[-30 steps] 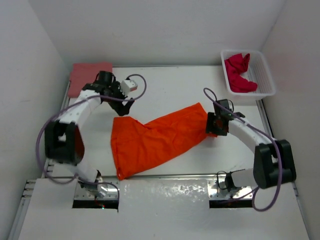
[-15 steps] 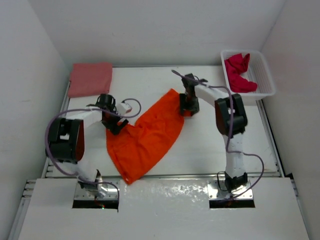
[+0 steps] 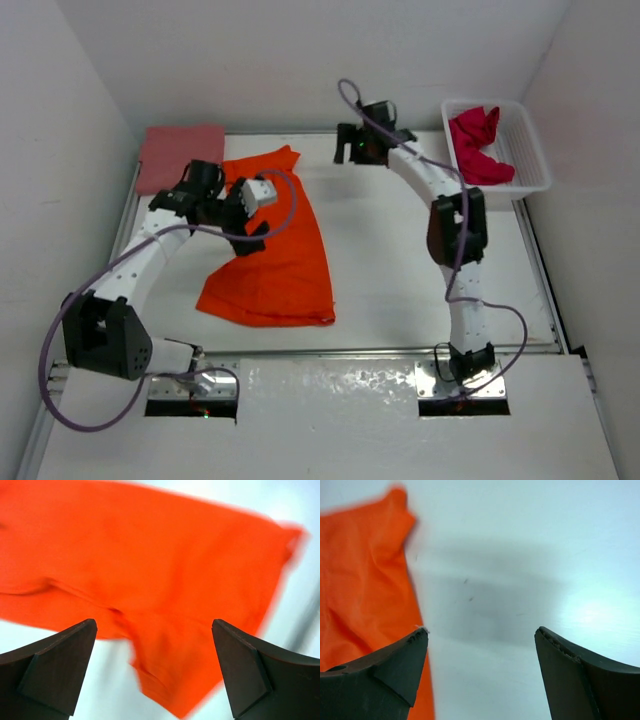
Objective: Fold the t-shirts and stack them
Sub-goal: Flatten out the tshirt
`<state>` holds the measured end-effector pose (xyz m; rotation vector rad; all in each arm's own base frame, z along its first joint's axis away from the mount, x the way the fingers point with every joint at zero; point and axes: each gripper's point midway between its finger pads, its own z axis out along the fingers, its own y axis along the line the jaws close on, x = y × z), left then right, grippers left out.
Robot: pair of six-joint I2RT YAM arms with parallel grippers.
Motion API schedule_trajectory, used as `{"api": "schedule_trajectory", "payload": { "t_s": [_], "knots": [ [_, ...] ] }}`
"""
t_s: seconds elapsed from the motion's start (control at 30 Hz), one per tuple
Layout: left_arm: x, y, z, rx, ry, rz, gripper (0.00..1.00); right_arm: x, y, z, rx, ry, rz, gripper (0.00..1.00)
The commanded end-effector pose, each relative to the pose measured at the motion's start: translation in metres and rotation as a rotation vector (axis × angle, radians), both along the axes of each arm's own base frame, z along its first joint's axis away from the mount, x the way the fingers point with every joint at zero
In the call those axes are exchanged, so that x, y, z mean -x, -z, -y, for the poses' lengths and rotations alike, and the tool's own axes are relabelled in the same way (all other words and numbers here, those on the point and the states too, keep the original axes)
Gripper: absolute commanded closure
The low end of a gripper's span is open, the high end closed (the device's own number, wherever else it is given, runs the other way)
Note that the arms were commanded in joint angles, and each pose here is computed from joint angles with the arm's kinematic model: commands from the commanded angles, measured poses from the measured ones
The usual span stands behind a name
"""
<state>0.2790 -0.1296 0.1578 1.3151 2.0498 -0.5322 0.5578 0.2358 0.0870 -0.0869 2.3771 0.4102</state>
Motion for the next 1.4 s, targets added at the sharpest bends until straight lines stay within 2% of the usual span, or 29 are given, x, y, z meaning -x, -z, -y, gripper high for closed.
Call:
{"api": "schedule_trajectory", "payload": {
  "t_s": [0.0,0.07,0.1,0.17,0.2,0.23,0.27,0.3,0.33,0.4,0.5,0.6,0.67,0.77,0.8,0.83,0.9,0.97,1.03,1.07,1.1,1.13,1.17,1.2,1.23,1.27,1.3,1.33,1.37],
  "knots": [
    [-0.077,0.008,-0.005,0.043,-0.271,-0.01,0.0,0.012,-0.089,0.053,0.103,0.031,0.148,0.16],
    [-0.118,0.024,-0.025,-0.057,-0.385,0.008,0.02,0.053,-0.096,0.044,0.159,-0.088,0.14,0.2],
    [-0.151,0.035,-0.027,-0.071,-0.452,-0.01,0.03,0.094,-0.055,0.027,0.216,-0.181,0.06,0.23],
    [-0.188,0.041,-0.037,-0.09,-0.524,0.01,0.03,0.153,-0.032,0.018,0.282,-0.308,0.052,0.3],
    [-0.202,0.066,-0.037,-0.104,-0.557,-0.036,0.03,0.175,-0.031,-0.016,0.251,-0.4,0.114,0.35],
    [-0.229,0.049,-0.036,-0.083,-0.58,0.023,0.03,0.192,-0.028,-0.03,0.222,-0.444,0.128,0.39],
    [-0.241,0.073,-0.042,-0.114,-0.618,-0.01,0.03,0.229,-0.013,-0.043,0.203,-0.512,0.107,0.46],
    [-0.253,0.077,-0.046,-0.122,-0.643,0.002,0.03,0.238,-0.011,-0.053,0.176,-0.529,0.126,0.45],
    [-0.269,0.07,-0.057,-0.144,-0.688,0.042,0.03,0.254,0.003,-0.053,0.184,-0.539,0.094,0.35],
    [-0.278,0.096,-0.068,-0.198,-0.721,0.018,0.03,0.274,0.019,-0.057,0.245,-0.542,0.064,0.25],
    [-0.282,0.102,-0.075,-0.202,-0.74,0.009,0.03,0.302,0.06,-0.055,0.253,-0.546,-0.083,0.2],
    [-0.272,0.112,-0.072,-0.191,-0.731,-0.019,0.03,0.313,0.089,-0.044,0.324,-0.533,-0.158,0.21],
    [-0.265,0.117,-0.071,-0.192,-0.725,-0.03,0.03,0.323,0.113,-0.036,0.362,-0.528,-0.246,0.28],
    [-0.256,0.12,-0.075,-0.211,-0.724,-0.033,0.03,0.335,0.126,-0.045,0.279,-0.549,-0.285,0.78],
    [-0.253,0.121,-0.076,-0.216,-0.725,-0.036,0.03,0.336,0.126,-0.045,0.267,-0.541,-0.286,0.93],
    [-0.25,0.121,-0.077,-0.212,-0.722,-0.043,0.03,0.335,0.125,-0.04,0.258,-0.52,-0.287,1.0],
    [-0.236,0.116,-0.08,-0.204,-0.714,-0.056,0.03,0.319,0.123,-0.02,0.232,-0.425,-0.303,1.0],
    [-0.223,0.1,-0.079,-0.192,-0.687,-0.046,0.03,0.296,0.116,0.027,0.187,-0.273,-0.317,1.0],
    [-0.196,0.103,-0.076,-0.197,-0.648,-0.104,0.03,0.277,0.11,0.063,0.201,-0.235,-0.292,1.0],
    [-0.188,0.088,-0.074,-0.183,-0.632,-0.094,0.03,0.265,0.106,0.096,0.221,-0.187,-0.314,1.0],
    [-0.178,0.083,-0.071,-0.174,-0.616,-0.112,0.03,0.255,0.102,0.113,0.298,-0.253,-0.301,1.0],
    [-0.16,0.084,-0.064,-0.156,-0.582,-0.174,0.03,0.224,0.083,0.122,0.336,-0.256,-0.252,1.0],
    [-0.152,0.07,-0.059,-0.132,-0.562,-0.168,0.03,0.216,0.081,0.146,0.379,-0.241,-0.29,1.0],
    [-0.146,0.063,-0.055,-0.113,-0.546,-0.178,0.03,0.204,0.089,0.155,0.406,-0.265,-0.307,0.98],
    [-0.137,0.05,-0.046,-0.069,-0.524,-0.187,0.01,0.172,0.072,0.157,0.335,-0.228,-0.267,0.85],
    [-0.135,0.042,-0.043,-0.043,-0.521,-0.183,0.01,0.159,0.069,0.156,0.294,-0.217,-0.269,0.73],
    [-0.138,0.033,-0.04,-0.016,-0.524,-0.162,0.0,0.15,0.086,0.154,0.268,-0.188,-0.323,0.63],
    [-0.142,0.02,-0.038,0.011,-0.548,-0.142,0.0,0.115,0.065,0.148,0.256,-0.18,-0.261,0.58],
    [-0.146,0.016,-0.039,0.017,-0.56,-0.131,0.0,0.115,0.066,0.146,0.254,-0.183,-0.306,0.51]
  ]
}}
